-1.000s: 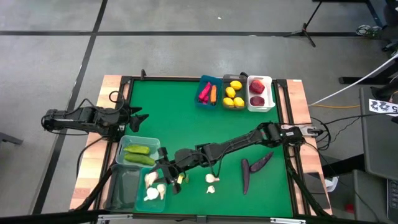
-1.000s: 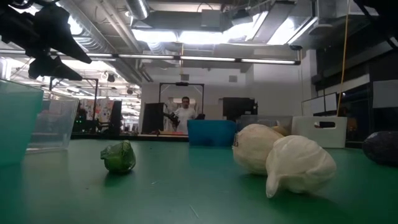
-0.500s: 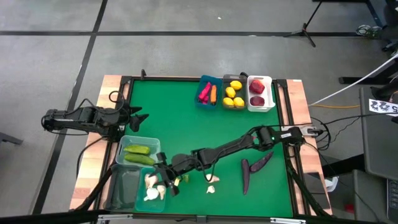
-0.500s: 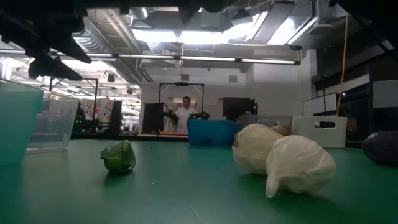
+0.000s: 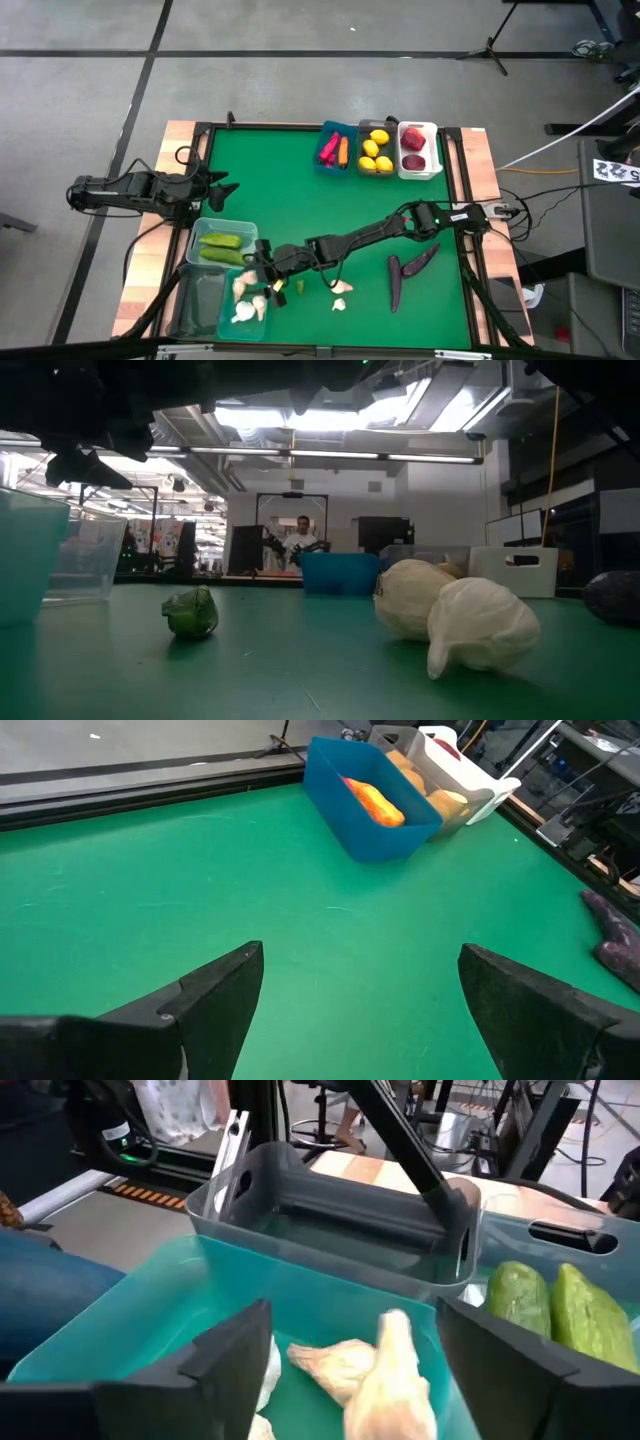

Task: Sort produce into baskets
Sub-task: Put the white garlic into the green bin

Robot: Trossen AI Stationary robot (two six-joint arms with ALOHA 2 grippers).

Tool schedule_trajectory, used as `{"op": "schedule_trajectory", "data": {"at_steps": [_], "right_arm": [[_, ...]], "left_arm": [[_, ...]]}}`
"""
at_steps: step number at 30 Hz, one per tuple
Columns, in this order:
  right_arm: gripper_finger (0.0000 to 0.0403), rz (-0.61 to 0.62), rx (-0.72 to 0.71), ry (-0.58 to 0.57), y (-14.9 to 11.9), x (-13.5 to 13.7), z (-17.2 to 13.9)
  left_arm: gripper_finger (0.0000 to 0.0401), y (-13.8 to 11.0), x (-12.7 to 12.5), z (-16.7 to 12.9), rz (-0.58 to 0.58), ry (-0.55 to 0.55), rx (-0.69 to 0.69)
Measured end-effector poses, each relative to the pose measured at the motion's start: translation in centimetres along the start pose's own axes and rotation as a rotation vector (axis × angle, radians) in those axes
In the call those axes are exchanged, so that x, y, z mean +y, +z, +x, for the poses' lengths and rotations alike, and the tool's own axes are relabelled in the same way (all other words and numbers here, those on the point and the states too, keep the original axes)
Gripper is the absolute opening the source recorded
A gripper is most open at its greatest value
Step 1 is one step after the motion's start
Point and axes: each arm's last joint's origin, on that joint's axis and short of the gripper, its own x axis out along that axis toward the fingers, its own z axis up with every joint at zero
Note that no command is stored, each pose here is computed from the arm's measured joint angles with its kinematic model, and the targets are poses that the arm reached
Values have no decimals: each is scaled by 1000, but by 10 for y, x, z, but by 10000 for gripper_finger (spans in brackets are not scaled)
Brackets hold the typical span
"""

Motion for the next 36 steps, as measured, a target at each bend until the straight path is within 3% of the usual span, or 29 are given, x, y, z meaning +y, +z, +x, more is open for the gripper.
{"op": "schedule_trajectory", "data": {"at_steps": [5,11,17,22,25,36], "right_arm": [[300,-23,23,-73,4,-2,-2],[295,-75,87,-174,34,-5,-21],[292,-75,349,-220,48,-6,-49],[292,37,569,-246,57,-4,-80],[292,54,657,-262,59,3,-94],[292,-69,889,-428,85,52,-163]], "left_arm": [[329,0,0,0,0,0,0],[329,0,0,0,1,1,1],[329,0,0,0,0,1,0],[329,0,0,0,0,0,1],[329,0,0,0,1,1,1],[329,0,0,0,1,1,1]]}}
